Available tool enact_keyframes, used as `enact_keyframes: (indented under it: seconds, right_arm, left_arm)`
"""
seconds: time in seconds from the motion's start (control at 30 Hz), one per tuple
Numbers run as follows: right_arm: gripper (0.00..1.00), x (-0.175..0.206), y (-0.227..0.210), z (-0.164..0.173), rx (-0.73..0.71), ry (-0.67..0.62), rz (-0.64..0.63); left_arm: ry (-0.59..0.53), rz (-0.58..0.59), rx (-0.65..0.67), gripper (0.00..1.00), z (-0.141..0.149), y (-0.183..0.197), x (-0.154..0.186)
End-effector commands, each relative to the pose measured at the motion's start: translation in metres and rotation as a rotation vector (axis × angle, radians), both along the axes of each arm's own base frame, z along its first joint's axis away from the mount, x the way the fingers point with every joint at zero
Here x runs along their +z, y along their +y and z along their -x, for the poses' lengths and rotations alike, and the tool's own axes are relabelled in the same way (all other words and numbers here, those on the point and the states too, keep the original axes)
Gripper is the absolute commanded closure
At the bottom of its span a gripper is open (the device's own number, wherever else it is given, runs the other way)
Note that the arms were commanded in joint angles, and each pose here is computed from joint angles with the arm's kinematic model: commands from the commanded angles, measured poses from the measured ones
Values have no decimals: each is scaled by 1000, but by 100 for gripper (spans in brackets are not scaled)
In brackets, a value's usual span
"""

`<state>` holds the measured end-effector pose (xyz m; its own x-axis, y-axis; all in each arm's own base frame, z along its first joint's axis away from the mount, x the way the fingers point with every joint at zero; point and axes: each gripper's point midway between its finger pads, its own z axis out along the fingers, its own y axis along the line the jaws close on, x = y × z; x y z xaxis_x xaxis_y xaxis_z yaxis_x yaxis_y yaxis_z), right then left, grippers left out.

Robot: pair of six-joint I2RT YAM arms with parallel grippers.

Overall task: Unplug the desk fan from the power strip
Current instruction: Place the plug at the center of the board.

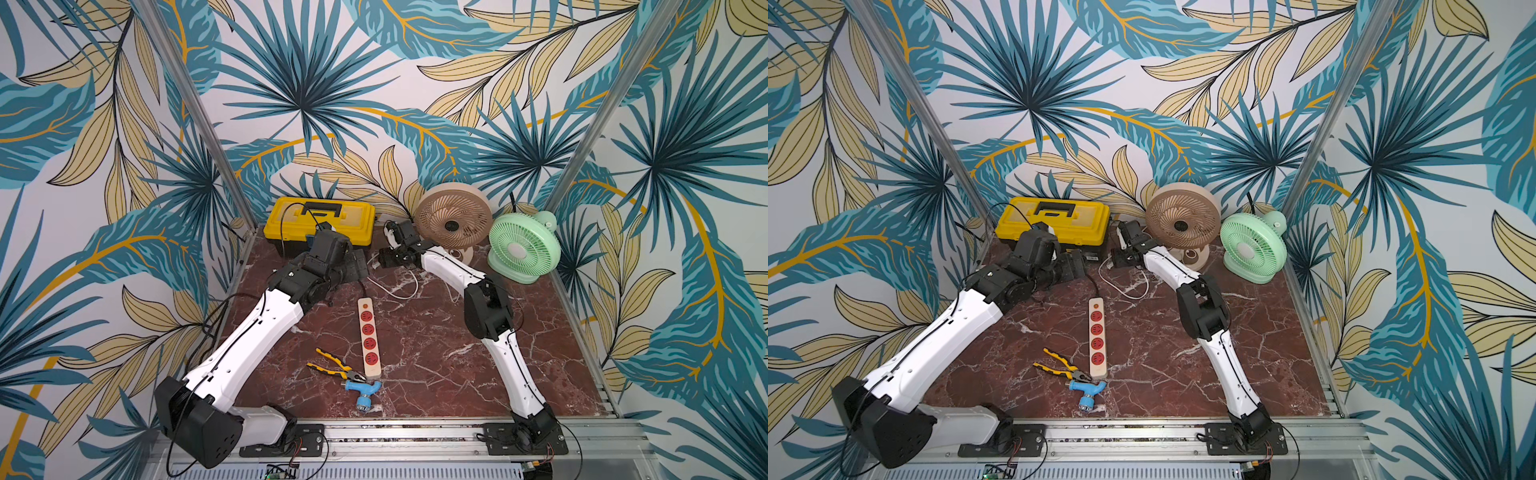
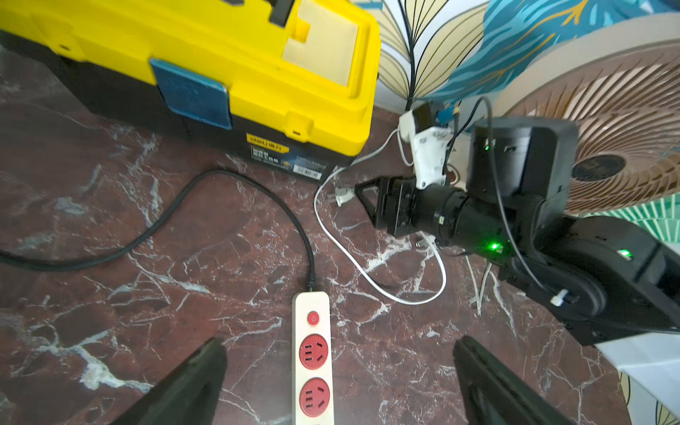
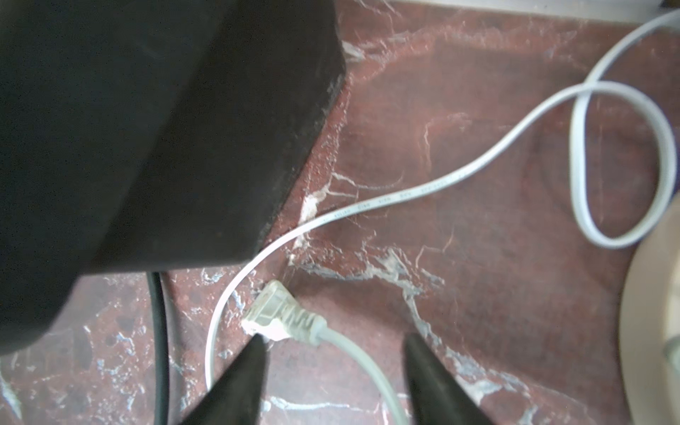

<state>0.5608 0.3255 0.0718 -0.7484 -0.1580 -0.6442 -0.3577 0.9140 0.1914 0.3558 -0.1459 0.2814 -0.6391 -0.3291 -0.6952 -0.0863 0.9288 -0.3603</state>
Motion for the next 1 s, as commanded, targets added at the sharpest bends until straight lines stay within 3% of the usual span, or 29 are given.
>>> enact_keyframes:
  seconds: [0.0, 0.17, 0.47, 0.6, 0.83, 0.97]
  right_arm:
    - [1, 42, -10, 6, 26, -63, 50]
    - [0, 88, -19, 13, 44, -155, 64]
    - [1, 156, -37, 51, 64, -334, 36]
    - [0, 179, -55, 72, 45, -419, 26]
    - [0, 198, -105, 110, -56, -578, 90]
    - [1, 201, -144, 134, -173, -671, 130]
  left_arm:
    - [-78, -56, 42, 0, 1, 15, 12]
    - [-191, -56, 102, 0, 9, 34, 30]
    - [-218, -126, 326, 0, 21, 79, 34]
    - [-299, -141, 434, 0, 31, 102, 35]
    - [-333, -293, 729, 0, 53, 154, 17]
    - [-312, -417, 809, 0, 59, 168, -2]
